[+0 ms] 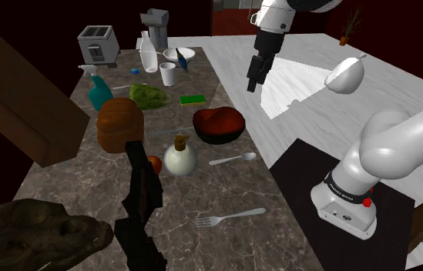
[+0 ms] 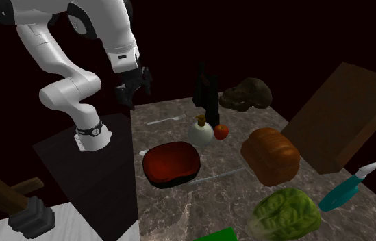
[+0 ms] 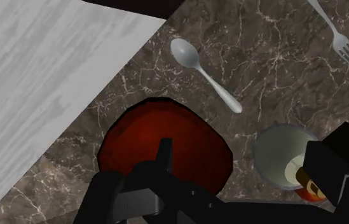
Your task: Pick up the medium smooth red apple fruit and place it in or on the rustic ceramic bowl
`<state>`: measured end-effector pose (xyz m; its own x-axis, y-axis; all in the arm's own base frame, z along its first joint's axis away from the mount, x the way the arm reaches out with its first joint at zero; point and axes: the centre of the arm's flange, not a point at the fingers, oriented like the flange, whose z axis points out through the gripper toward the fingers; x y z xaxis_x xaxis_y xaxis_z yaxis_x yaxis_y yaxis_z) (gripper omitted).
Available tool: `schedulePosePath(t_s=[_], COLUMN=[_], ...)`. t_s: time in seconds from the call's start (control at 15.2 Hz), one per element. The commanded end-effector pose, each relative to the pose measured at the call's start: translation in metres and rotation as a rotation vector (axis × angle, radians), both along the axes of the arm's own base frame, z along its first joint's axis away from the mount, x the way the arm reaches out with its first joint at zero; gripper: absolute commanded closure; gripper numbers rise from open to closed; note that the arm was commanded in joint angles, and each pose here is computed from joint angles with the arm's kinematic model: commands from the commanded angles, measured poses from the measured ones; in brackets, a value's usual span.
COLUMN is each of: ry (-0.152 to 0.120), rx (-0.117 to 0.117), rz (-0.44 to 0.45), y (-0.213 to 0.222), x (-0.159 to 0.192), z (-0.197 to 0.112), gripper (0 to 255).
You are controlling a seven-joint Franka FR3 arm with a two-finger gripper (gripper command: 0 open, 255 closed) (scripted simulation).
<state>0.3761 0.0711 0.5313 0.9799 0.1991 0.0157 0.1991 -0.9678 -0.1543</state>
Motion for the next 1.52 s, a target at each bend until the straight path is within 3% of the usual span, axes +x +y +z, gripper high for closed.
schedulePosePath(t_s=[0.0,1.45], ry=[0.007,0.086], rx=[0.0,-0.004], rz=[0.017,0.203], y=[0.017,0.228], x=[0.018,0.174], z=[-0.017,-0.164], gripper=[0,0])
